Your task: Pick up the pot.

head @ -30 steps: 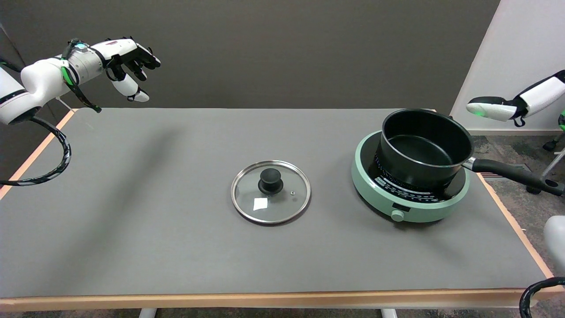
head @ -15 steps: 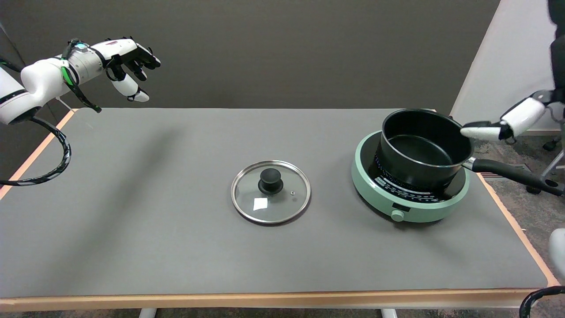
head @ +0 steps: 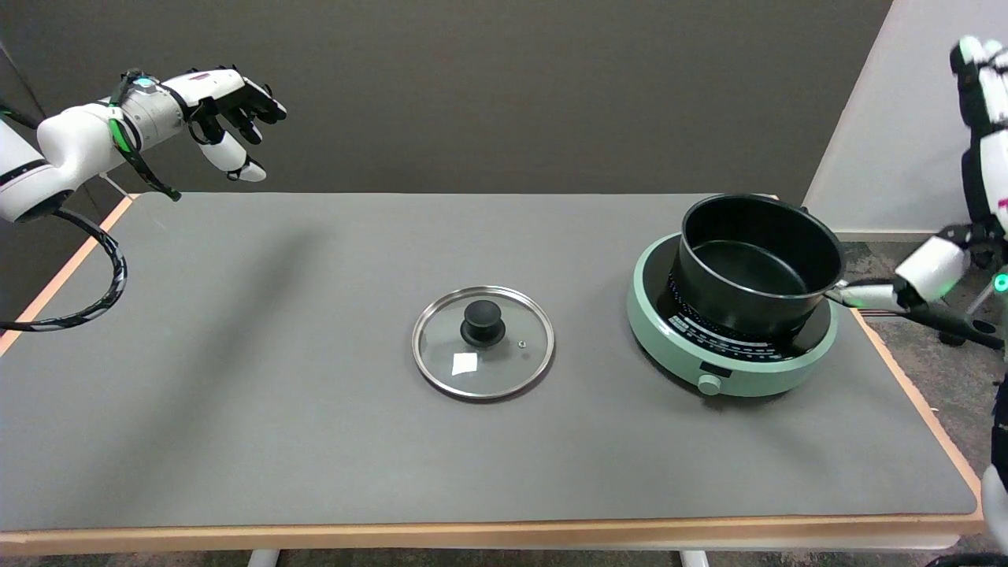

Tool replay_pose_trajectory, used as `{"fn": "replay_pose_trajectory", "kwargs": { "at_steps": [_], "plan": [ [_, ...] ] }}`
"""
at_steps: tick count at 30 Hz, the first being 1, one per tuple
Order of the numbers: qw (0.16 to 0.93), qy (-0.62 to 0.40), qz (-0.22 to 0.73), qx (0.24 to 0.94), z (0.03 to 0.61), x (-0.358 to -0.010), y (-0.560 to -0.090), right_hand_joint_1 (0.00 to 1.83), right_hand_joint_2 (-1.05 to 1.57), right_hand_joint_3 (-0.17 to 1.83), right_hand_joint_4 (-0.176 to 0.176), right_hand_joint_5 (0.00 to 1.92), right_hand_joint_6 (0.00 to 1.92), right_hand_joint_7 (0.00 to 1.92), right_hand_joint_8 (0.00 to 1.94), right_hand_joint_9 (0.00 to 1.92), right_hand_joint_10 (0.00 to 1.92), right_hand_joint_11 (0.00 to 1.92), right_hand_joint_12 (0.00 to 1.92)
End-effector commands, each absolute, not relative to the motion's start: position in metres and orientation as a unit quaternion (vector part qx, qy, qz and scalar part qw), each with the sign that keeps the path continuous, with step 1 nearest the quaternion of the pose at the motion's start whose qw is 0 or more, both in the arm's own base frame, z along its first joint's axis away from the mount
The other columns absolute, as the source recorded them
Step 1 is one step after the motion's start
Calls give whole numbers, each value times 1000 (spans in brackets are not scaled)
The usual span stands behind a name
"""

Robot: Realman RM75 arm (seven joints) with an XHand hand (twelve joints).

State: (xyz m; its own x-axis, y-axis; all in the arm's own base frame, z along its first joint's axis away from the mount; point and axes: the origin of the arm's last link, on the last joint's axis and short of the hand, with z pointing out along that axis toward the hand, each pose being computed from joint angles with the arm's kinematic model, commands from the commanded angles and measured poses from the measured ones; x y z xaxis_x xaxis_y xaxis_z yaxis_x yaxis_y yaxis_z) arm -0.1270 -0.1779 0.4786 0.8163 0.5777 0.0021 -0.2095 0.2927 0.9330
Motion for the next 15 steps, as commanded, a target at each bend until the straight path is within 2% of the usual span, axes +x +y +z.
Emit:
{"fn": "replay_pose_trajectory", "kwargs": {
  "at_steps": [1, 7, 15],
  "plan": [
    [877, 97, 128, 454, 480, -193, -140, 1228, -800, 973, -3, 42, 42, 42, 42, 42, 42, 42, 42],
    [871, 82, 108, 473, 471, -204, -149, 1228, -803, 975, -2, 41, 41, 41, 41, 41, 41, 41, 41],
    [856, 102, 98, 497, 466, -192, -159, 1218, -808, 1001, 7, 39, 39, 39, 39, 39, 39, 39, 39]
  ]
}}
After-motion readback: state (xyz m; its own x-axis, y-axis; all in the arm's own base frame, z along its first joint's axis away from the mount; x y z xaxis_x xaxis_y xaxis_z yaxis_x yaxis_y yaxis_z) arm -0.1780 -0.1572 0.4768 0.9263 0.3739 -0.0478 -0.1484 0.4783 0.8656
